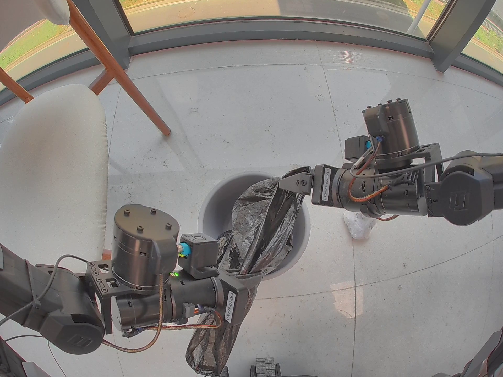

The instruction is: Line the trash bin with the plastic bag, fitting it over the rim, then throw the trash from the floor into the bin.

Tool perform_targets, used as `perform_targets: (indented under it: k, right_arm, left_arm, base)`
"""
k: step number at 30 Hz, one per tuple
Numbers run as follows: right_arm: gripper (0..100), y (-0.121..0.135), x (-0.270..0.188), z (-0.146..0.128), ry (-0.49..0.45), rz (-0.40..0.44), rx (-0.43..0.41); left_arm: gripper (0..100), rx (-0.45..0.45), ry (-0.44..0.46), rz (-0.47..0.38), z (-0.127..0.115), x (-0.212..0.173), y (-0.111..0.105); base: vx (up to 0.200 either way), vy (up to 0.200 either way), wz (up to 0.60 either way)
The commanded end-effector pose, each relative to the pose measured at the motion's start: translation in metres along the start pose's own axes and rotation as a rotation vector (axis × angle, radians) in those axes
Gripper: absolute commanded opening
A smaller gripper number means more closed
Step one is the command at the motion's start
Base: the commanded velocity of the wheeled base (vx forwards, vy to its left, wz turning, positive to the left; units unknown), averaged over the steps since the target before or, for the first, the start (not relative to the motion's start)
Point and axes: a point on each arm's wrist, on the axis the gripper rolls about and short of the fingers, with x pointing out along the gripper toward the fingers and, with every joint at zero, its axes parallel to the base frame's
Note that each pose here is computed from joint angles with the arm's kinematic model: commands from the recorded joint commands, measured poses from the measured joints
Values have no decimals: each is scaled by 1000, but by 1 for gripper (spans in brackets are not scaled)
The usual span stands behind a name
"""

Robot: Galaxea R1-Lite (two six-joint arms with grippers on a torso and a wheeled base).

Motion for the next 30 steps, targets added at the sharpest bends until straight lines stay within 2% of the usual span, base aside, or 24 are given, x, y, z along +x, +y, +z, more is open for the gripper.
perform_targets:
  k: [1, 12, 20, 21, 30]
  right_arm:
    - [100, -2, -9, -3, 4, 0, -3]
    - [100, -8, 1, -16, 46, -24, -8]
    - [100, 5, 16, -14, 43, -1, -19]
    - [0, 6, 16, -14, 46, 2, -21]
    - [0, 9, 21, -25, 72, -18, -35]
  left_arm:
    - [0, -1, -7, 0, 2, 1, 0]
    - [0, -3, -17, 20, 6, 6, 1]
    - [0, -2, -12, 15, 4, 6, 0]
    - [0, -2, -13, 13, 5, 6, 0]
    - [0, -3, -17, 17, 6, 7, 1]
  base:
    - [0, 0, 0]
    - [0, 0, 0]
    - [0, 0, 0]
    - [0, 0, 0]
    - [0, 0, 0]
